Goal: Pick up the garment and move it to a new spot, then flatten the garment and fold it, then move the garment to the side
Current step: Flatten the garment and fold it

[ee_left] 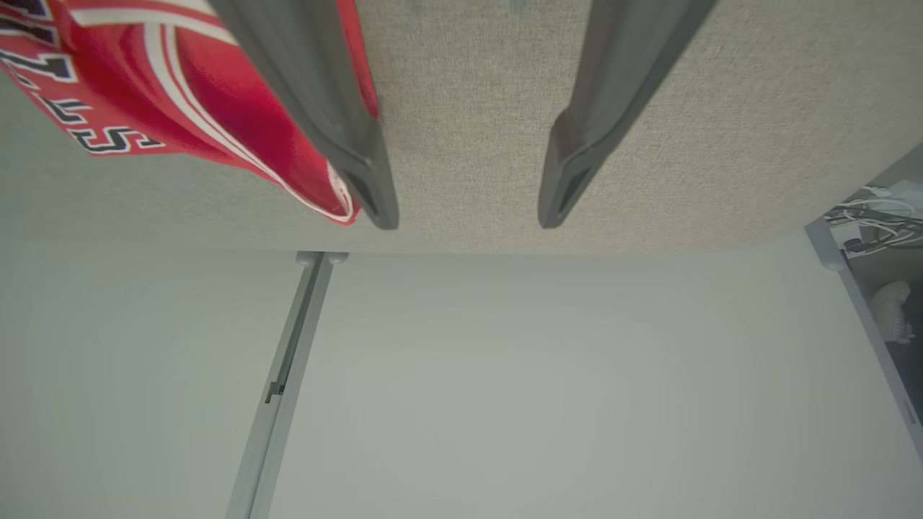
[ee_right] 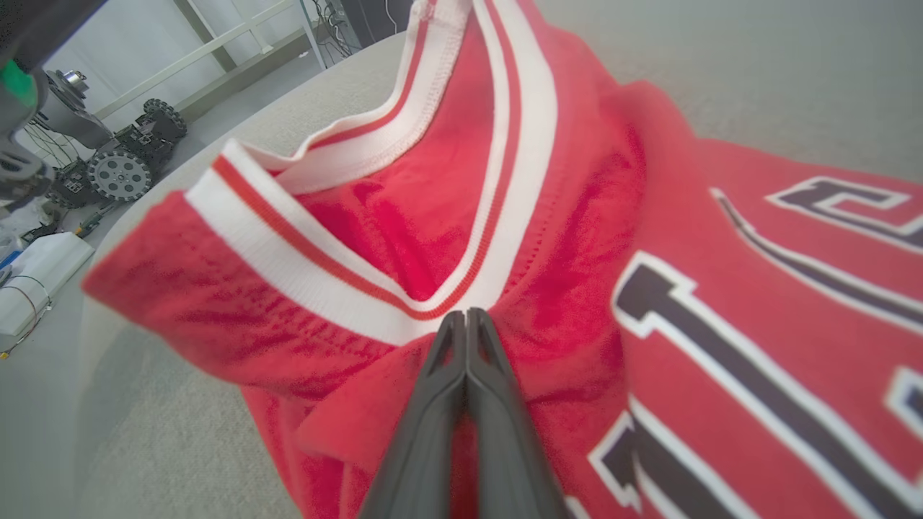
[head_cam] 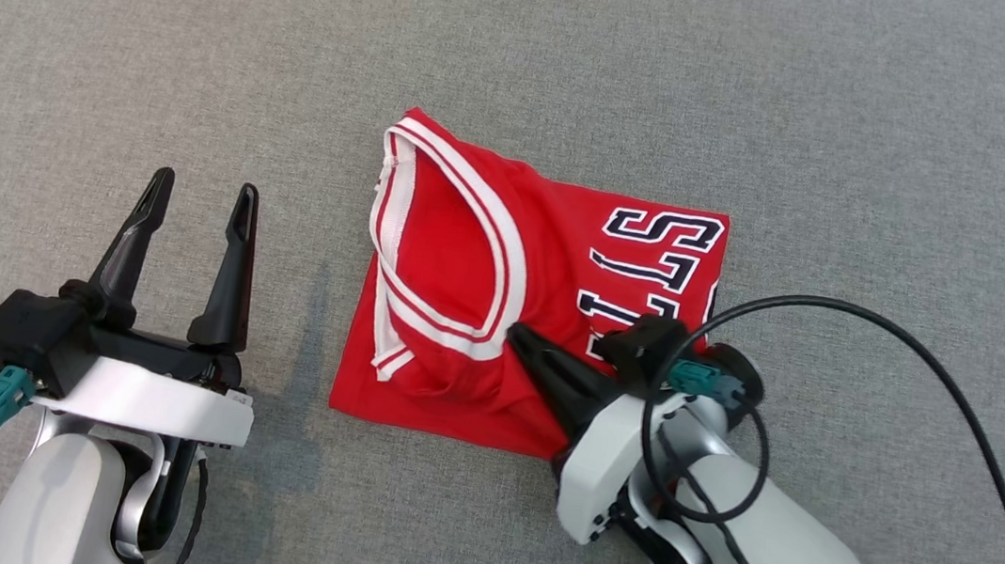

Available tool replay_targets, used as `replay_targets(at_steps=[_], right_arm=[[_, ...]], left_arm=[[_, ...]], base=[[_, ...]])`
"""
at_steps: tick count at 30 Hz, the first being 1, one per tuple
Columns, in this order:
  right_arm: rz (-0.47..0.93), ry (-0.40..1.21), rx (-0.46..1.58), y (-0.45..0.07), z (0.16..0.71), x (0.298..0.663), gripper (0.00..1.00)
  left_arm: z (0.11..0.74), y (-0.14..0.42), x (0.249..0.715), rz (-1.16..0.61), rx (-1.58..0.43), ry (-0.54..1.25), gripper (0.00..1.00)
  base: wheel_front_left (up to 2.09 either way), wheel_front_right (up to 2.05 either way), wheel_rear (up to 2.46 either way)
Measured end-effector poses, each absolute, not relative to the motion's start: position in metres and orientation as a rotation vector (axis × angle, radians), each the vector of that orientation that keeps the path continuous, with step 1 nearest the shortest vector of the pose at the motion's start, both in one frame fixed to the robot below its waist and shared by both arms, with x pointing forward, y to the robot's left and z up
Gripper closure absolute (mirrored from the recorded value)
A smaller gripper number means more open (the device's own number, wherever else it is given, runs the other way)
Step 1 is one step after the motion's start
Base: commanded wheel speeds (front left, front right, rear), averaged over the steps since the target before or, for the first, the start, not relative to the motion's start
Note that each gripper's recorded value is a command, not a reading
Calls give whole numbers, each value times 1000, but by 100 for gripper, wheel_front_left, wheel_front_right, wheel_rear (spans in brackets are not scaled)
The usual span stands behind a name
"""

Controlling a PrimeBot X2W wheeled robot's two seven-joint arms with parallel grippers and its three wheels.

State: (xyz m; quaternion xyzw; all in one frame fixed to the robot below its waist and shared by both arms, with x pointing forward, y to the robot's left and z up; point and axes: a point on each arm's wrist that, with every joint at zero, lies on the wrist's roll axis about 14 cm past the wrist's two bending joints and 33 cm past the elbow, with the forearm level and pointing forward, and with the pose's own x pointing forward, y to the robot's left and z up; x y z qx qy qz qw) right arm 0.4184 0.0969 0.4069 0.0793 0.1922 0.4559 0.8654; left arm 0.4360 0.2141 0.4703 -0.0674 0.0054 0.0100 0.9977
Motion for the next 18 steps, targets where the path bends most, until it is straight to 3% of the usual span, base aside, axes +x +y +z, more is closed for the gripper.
replay_targets(at_steps=[14,18], right_arm=[[1137,435,188,137,412,381,100],[1129,403,218,138,419,386,100]], left_arm=[[467,215,437,20,-136,15,0],[467,216,436,21,-137,15,0]], base=[[0,0,0],[0,0,0]])
